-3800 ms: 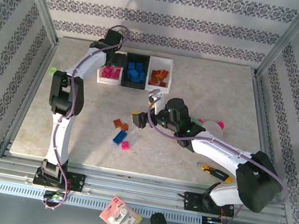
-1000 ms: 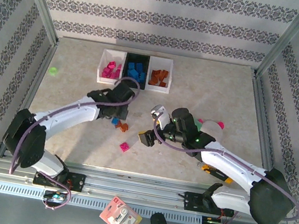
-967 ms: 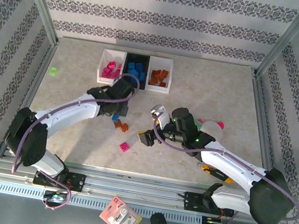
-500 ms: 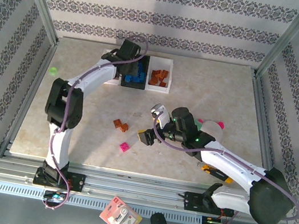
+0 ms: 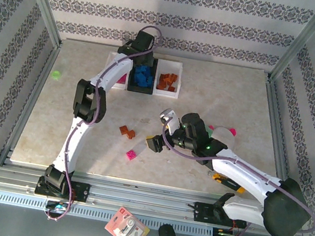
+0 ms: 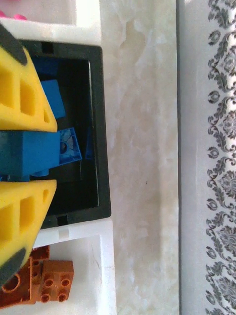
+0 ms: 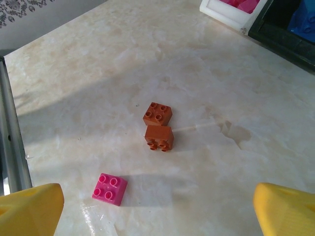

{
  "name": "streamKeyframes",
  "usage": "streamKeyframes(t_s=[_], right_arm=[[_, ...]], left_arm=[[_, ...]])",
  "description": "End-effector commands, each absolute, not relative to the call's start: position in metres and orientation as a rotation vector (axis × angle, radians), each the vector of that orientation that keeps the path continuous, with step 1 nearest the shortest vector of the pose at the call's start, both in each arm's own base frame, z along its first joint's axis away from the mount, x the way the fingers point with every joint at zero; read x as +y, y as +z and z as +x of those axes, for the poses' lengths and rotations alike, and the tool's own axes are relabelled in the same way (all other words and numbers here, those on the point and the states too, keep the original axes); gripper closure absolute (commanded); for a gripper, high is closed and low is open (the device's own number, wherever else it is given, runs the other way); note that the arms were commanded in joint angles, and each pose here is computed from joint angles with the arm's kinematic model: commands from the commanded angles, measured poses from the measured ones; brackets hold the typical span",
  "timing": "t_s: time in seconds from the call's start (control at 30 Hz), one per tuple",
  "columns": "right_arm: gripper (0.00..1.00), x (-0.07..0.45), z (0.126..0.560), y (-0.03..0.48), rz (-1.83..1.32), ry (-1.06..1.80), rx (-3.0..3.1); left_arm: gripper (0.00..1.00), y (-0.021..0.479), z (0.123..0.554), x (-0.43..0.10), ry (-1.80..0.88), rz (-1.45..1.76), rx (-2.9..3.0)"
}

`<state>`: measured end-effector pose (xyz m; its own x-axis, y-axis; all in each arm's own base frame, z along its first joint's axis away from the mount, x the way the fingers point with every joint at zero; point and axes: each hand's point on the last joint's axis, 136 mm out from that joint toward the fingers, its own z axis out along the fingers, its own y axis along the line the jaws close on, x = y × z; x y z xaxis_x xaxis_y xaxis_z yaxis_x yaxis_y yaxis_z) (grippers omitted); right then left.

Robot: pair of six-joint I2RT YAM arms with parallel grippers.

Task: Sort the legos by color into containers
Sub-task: Place the lego in the container, then pick up the lego from the center of the table.

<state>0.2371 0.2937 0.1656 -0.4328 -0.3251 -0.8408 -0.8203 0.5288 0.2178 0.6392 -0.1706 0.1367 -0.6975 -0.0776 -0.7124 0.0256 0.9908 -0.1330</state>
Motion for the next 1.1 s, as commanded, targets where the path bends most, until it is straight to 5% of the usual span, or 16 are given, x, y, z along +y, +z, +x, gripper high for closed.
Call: streamKeyframes(t_s=[0.0, 0.2, 0.37, 0.67, 1.07], right_arm=[[0.02, 0.292, 0.24, 0.18, -0.892, 0.818, 1.957], [0.02, 0.293, 0.24, 0.181, -0.89, 0.825, 1.954], [0.02, 0.299, 0.24, 0.181, -0.907, 0.841, 1.944], [0.03, 0.307, 0.251, 0.173, -0.9, 0.761, 1.963], [0.02, 0.36, 0.27, 0.115, -1.036, 0.627, 2.063]], left_arm=[[0.59, 0.141, 0.641, -0.167, -0.189, -0.036, 2.344], [0.29, 0.174, 0.633, -0.166, -0.202, -0.033, 2.315], [0.16, 0.214, 0.617, -0.169, -0.199, 0.008, 2.275], [0.07, 0.244, 0.548, -0.167, -0.221, 0.004, 2.258], [0.01, 0.229, 0.416, -0.102, -0.162, -0.213, 2.246]])
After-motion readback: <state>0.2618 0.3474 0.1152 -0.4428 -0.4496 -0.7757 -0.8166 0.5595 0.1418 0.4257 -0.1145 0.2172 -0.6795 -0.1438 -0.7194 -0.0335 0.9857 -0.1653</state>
